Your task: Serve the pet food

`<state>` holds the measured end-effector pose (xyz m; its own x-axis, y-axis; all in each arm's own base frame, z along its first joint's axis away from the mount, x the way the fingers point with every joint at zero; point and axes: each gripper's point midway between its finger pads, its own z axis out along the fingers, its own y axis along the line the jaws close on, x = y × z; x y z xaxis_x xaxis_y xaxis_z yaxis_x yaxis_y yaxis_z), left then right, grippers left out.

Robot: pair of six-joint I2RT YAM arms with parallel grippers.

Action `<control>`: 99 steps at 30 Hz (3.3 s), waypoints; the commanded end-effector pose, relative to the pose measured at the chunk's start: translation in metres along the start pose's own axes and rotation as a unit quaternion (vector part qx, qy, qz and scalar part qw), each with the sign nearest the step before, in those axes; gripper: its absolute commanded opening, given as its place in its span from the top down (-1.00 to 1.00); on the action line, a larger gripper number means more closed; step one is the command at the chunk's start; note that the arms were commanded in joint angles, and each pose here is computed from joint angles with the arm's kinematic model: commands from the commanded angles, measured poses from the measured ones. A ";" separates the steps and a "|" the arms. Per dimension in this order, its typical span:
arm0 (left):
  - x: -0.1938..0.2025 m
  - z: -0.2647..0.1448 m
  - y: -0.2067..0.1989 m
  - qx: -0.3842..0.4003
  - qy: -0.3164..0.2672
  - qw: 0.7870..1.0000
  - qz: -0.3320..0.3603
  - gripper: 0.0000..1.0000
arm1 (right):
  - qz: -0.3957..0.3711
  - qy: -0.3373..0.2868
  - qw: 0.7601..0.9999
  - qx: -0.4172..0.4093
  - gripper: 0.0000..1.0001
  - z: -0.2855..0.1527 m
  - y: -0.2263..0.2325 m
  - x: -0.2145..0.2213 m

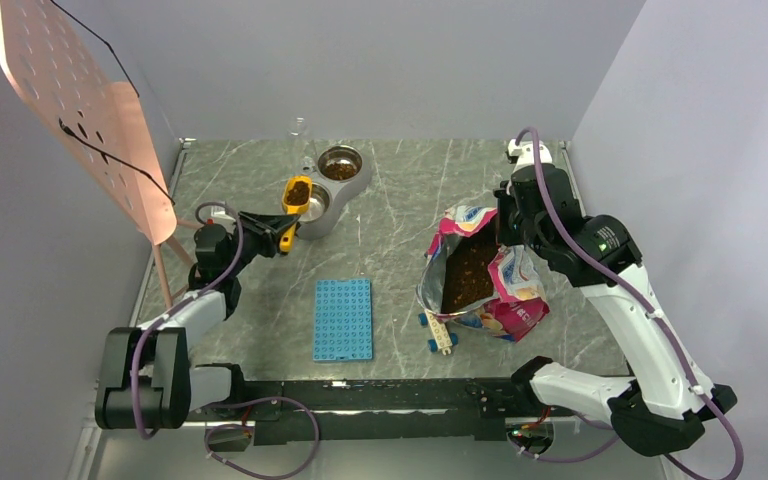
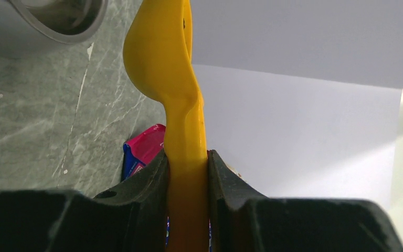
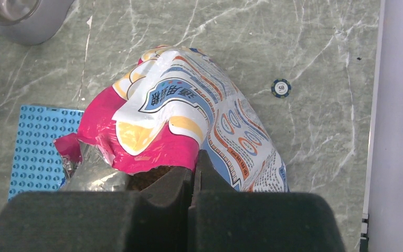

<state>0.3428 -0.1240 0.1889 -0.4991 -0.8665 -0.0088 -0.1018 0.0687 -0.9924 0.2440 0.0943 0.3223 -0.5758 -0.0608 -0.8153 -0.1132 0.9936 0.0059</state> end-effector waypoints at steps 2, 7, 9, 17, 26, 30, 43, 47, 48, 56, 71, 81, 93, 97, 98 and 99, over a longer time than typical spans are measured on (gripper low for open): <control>-0.018 0.008 0.003 -0.043 -0.039 0.997 -0.042 1.00 | 0.062 -0.163 0.984 -0.023 1.00 -0.039 -0.003 -0.074; -0.021 0.012 0.022 -0.099 -0.046 0.990 -0.084 1.00 | 0.064 -0.165 0.984 -0.021 1.00 -0.041 -0.005 -0.074; -0.023 0.014 0.023 -0.115 -0.046 0.988 -0.089 1.00 | 0.064 -0.165 0.984 -0.019 1.00 -0.042 -0.006 -0.073; -0.030 0.012 0.023 -0.185 -0.067 0.974 -0.109 1.00 | 0.066 -0.169 0.983 -0.015 1.00 -0.045 -0.009 -0.073; -0.032 0.020 0.024 -0.257 -0.056 0.954 -0.140 1.00 | 0.066 -0.173 0.983 -0.013 1.00 -0.048 -0.010 -0.075; -0.033 0.025 0.018 -0.276 -0.053 0.949 -0.145 1.00 | 0.065 -0.174 0.983 -0.011 1.00 -0.048 -0.011 -0.075; -0.011 0.035 0.001 -0.379 -0.018 0.906 -0.187 1.00 | 0.066 -0.175 0.982 -0.009 1.00 -0.049 -0.012 -0.076; -0.008 0.040 -0.008 -0.377 -0.020 0.906 -0.191 1.00 | 0.066 -0.176 0.982 -0.007 1.00 -0.050 -0.014 -0.076; -0.007 0.040 -0.010 -0.376 -0.019 0.906 -0.193 1.00 | 0.066 -0.176 0.982 -0.007 1.00 -0.050 -0.014 -0.076; 0.001 0.049 -0.031 -0.322 0.004 0.931 -0.173 1.00 | 0.065 -0.175 0.982 -0.008 1.00 -0.049 -0.013 -0.075; 0.115 0.097 -0.044 -0.081 0.162 0.982 0.059 1.00 | 0.068 -0.172 0.983 -0.013 1.00 -0.052 -0.012 -0.073; 0.175 0.185 -0.006 -0.099 0.220 0.970 0.009 1.00 | 0.081 -0.170 0.982 -0.018 1.00 -0.064 -0.016 -0.071; 0.193 0.236 0.030 -0.147 0.254 0.956 -0.024 0.10 | 0.089 -0.168 0.982 -0.020 1.00 -0.065 -0.015 -0.070; 0.186 0.223 0.032 -0.177 0.255 0.950 -0.002 -0.63 | 0.087 -0.168 0.982 -0.014 1.00 -0.065 -0.017 -0.069; 0.184 0.218 0.032 -0.189 0.258 0.948 0.006 -0.67 | 0.087 -0.167 0.982 -0.013 1.00 -0.064 -0.018 -0.069; 0.182 0.212 0.033 -0.203 0.260 0.944 0.017 -0.69 | 0.086 -0.167 0.982 -0.012 1.00 -0.063 -0.018 -0.069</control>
<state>0.4466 -0.3962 0.1109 -0.8206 -0.5466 0.1668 -0.3627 0.2727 -0.8911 0.2264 0.0840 0.3241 -0.5786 -0.0402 -0.8147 -0.1011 0.9946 0.0227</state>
